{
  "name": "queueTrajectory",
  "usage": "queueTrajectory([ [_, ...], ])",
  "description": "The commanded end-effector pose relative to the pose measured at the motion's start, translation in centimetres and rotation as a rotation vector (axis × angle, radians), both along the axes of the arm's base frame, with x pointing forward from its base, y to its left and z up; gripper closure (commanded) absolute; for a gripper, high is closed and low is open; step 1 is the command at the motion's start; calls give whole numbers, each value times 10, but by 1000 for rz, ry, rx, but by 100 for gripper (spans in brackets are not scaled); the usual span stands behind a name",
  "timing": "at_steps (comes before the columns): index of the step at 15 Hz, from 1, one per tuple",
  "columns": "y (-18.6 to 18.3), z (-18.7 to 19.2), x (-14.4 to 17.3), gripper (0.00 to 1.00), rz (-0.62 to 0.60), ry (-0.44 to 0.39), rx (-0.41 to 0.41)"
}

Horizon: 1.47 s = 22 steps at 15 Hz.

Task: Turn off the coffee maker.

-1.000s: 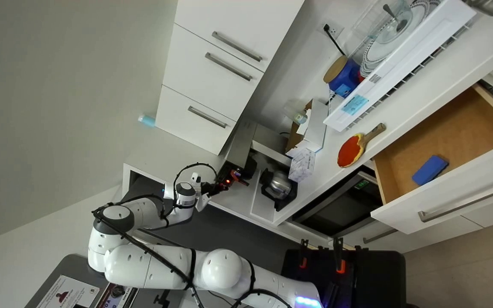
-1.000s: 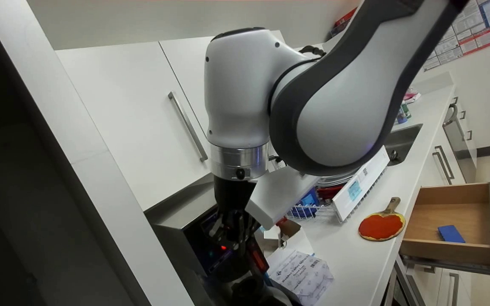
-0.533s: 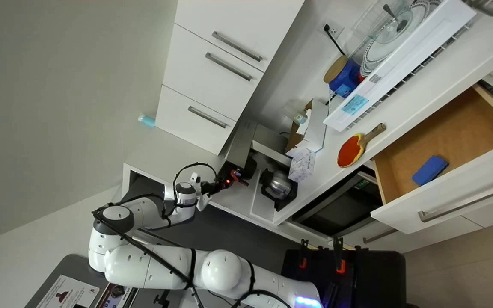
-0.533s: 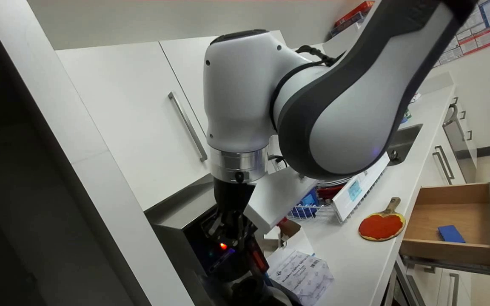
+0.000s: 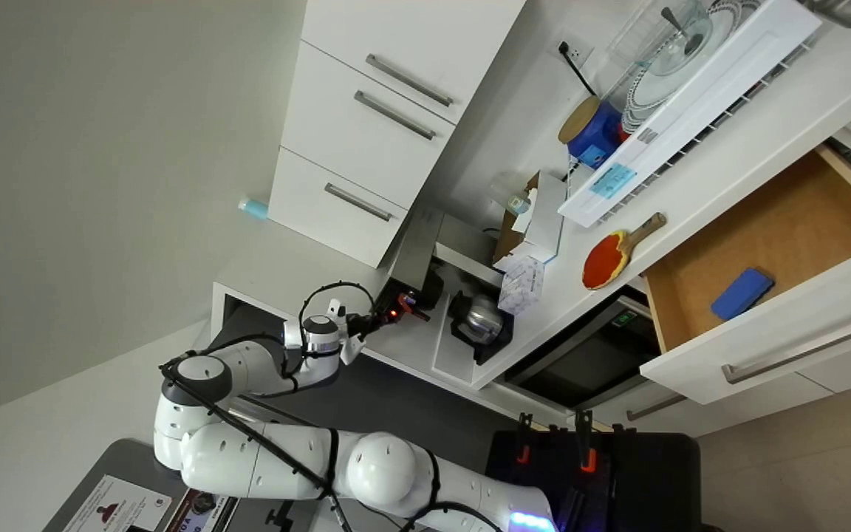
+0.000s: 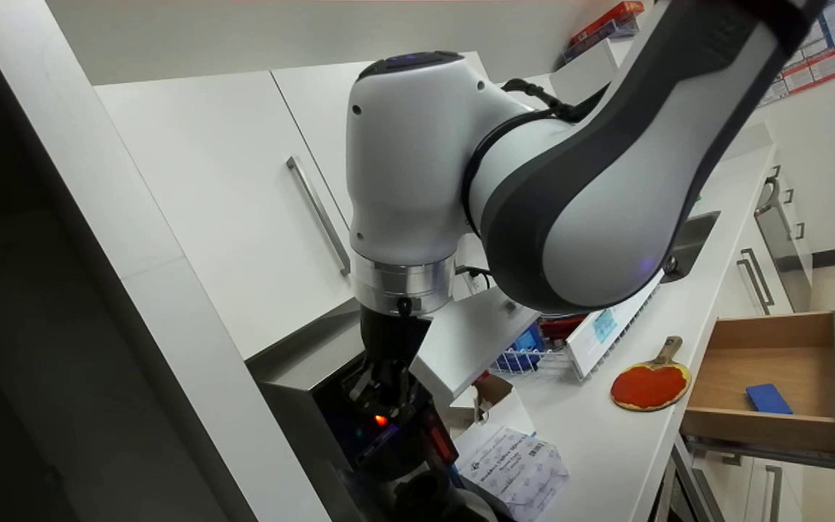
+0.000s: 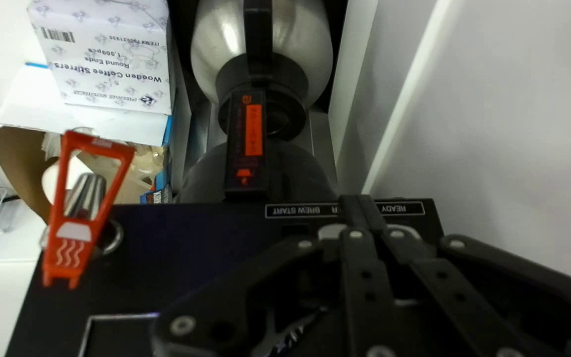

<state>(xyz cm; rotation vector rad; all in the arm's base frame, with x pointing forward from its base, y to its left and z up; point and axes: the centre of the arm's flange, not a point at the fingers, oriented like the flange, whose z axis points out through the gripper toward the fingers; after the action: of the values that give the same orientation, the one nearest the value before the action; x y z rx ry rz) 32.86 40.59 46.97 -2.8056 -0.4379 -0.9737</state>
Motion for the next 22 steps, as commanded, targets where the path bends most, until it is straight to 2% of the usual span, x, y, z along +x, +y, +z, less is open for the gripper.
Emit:
queueTrajectory([
  [1, 9, -2, 8, 100, -8, -36, 29],
  [22, 19, -18, 29, 100, 17, -62, 4],
])
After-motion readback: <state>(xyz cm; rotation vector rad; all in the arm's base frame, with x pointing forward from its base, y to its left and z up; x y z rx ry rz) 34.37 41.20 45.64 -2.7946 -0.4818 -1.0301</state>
